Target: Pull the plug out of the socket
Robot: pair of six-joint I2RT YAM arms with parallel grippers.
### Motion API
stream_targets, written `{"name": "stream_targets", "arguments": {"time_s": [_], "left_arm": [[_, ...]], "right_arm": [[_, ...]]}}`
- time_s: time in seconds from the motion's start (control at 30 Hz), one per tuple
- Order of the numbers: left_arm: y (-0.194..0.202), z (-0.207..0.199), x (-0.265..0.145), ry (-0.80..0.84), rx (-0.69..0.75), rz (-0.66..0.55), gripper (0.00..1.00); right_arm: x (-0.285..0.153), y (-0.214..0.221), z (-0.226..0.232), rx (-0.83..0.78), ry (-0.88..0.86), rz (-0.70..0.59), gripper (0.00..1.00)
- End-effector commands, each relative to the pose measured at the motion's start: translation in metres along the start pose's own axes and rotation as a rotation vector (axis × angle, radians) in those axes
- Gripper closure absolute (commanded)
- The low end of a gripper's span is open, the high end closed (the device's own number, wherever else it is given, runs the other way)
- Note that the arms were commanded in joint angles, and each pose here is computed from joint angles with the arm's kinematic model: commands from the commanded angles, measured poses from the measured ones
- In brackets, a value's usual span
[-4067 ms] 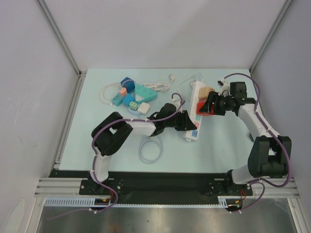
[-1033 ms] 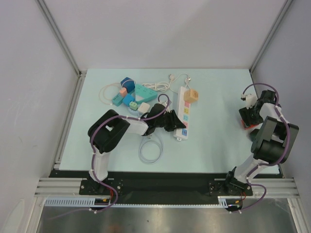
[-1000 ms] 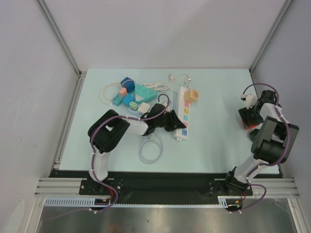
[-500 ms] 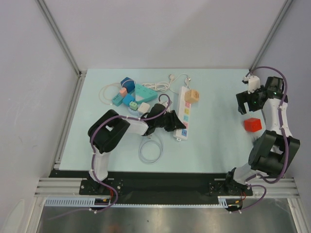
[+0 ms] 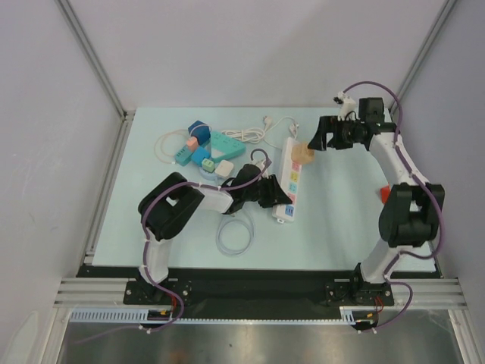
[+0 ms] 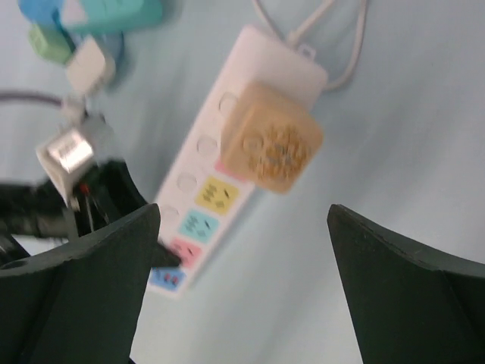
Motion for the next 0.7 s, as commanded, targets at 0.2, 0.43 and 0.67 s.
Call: {"name": "stream_targets", "arguments": {"time_s": [0.2, 0.43, 0.67], "left_arm": [[-0.022, -0.049, -0.016, 0.186, 0.153, -0.126, 1.00], [-0.022, -0.049, -0.014, 0.197, 0.154, -0.122, 1.00], [-0.025, -0.054, -0.014, 0.217, 0.157, -0.135, 1.00]], "right_arm": [[0.067, -0.025, 0.003, 0.421, 0.011, 0.016, 0.00], [0.090, -0.004, 0.018, 0.425, 0.043, 0.073, 0.01], [0.099, 0.005, 0.006, 0.469, 0.083, 0.094, 0.05]]}}
Point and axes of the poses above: each gripper's point midway between its finger pads, its own x axis out along the fingers, its own z axis along the line the jaws close on, y = z × x, the point moved 7 cm from there along -x, back along the fingers
